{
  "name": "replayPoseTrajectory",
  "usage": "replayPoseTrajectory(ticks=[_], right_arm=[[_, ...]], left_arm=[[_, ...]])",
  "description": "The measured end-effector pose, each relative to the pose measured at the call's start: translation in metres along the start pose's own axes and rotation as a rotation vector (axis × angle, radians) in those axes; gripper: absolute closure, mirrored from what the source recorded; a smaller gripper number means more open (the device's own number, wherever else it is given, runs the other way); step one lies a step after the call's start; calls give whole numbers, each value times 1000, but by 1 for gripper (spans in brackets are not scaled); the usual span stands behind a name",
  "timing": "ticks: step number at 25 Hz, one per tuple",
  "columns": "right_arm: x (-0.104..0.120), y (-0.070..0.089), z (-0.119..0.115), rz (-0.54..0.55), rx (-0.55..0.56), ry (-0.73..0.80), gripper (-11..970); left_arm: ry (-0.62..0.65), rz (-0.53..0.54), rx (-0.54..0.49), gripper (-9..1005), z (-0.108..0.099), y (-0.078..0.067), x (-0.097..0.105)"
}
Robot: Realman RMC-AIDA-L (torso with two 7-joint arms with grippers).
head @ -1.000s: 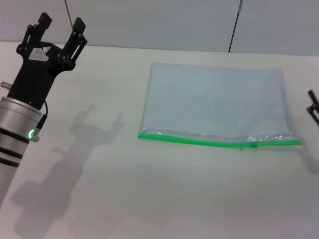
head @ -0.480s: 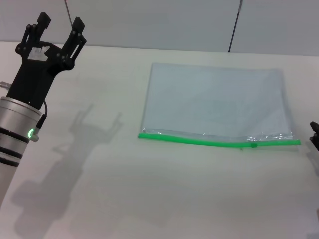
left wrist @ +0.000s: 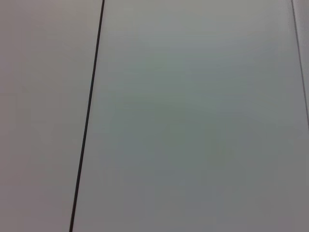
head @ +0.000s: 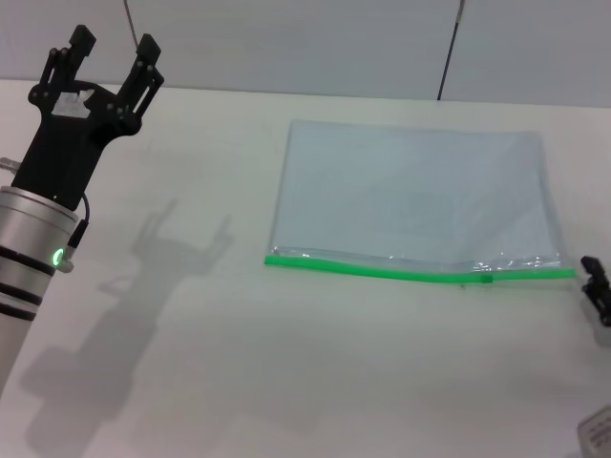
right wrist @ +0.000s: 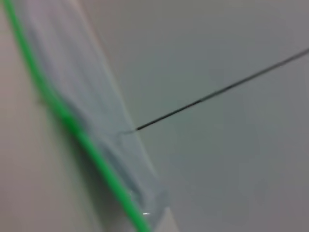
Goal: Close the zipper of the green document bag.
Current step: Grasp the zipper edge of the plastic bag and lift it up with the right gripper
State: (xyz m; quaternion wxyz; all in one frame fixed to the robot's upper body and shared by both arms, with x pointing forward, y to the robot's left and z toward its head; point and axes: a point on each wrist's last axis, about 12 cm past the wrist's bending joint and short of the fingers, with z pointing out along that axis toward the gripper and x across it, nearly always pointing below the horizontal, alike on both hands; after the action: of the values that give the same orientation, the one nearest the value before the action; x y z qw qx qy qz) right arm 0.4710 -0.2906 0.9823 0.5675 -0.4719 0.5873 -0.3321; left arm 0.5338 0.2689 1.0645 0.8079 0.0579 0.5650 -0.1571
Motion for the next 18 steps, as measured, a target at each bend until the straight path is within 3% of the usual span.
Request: replayPoseTrajectory(ticks=[18], right_arm=[[-7,9,8,-96,-86,4,175]], left_arm=[[0,0,0,180,0,0,0]])
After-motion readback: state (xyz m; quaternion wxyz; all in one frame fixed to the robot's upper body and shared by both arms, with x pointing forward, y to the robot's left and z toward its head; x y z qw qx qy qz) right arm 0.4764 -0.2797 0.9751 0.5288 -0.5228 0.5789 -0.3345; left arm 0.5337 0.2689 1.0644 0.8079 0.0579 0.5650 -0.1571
